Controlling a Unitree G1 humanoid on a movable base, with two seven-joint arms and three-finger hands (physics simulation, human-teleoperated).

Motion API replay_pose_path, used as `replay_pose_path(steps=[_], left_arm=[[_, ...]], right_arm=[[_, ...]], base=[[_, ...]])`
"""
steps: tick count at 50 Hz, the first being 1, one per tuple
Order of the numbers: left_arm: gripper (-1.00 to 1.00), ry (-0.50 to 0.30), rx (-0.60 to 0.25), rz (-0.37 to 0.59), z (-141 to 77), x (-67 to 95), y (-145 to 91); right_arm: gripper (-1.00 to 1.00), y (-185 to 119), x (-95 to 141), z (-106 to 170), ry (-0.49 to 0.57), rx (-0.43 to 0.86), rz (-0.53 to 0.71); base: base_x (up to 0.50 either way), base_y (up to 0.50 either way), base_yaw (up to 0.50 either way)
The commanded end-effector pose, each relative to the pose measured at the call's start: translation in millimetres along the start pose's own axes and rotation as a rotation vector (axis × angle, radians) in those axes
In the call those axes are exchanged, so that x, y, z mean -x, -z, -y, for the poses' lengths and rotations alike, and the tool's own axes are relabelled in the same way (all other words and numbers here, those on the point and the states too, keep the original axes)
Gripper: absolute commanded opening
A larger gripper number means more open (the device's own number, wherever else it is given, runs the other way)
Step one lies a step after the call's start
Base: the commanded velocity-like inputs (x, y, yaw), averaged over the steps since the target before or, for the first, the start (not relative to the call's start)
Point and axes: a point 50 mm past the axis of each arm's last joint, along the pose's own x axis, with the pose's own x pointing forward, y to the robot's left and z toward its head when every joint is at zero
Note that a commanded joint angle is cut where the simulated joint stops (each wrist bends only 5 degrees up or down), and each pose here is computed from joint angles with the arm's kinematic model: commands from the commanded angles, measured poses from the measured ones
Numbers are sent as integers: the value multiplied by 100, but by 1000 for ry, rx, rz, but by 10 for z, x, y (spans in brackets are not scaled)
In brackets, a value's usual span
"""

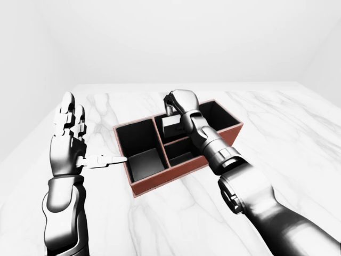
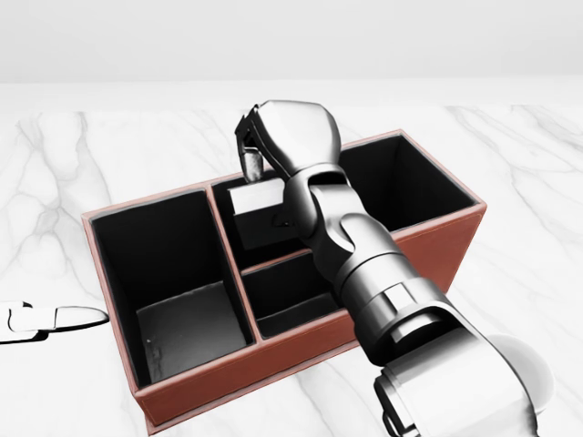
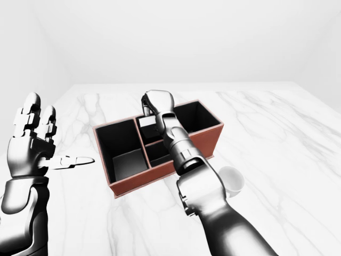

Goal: Pick up the book and place it in the front compartment of the caddy.

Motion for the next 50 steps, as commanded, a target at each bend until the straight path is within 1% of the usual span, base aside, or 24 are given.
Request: replay_pose_path(steps=[1, 8, 29, 50], left_arm=[[98, 2, 0, -4, 1, -1, 11], [99, 2, -1, 9, 2, 2, -22], [99, 4, 1, -6, 6, 0, 15], [99, 4, 1, 10, 6, -5, -21]], right_arm=[[-100, -49, -21, 54, 57, -3, 12], [-100, -28, -11, 34, 57, -1, 3], [-100, 18, 30, -28, 69, 0, -16], [-100, -44, 35, -51, 75, 4, 1]], base=[[0, 0, 0], [0, 0, 0], [0, 0, 0], [0, 0, 0]])
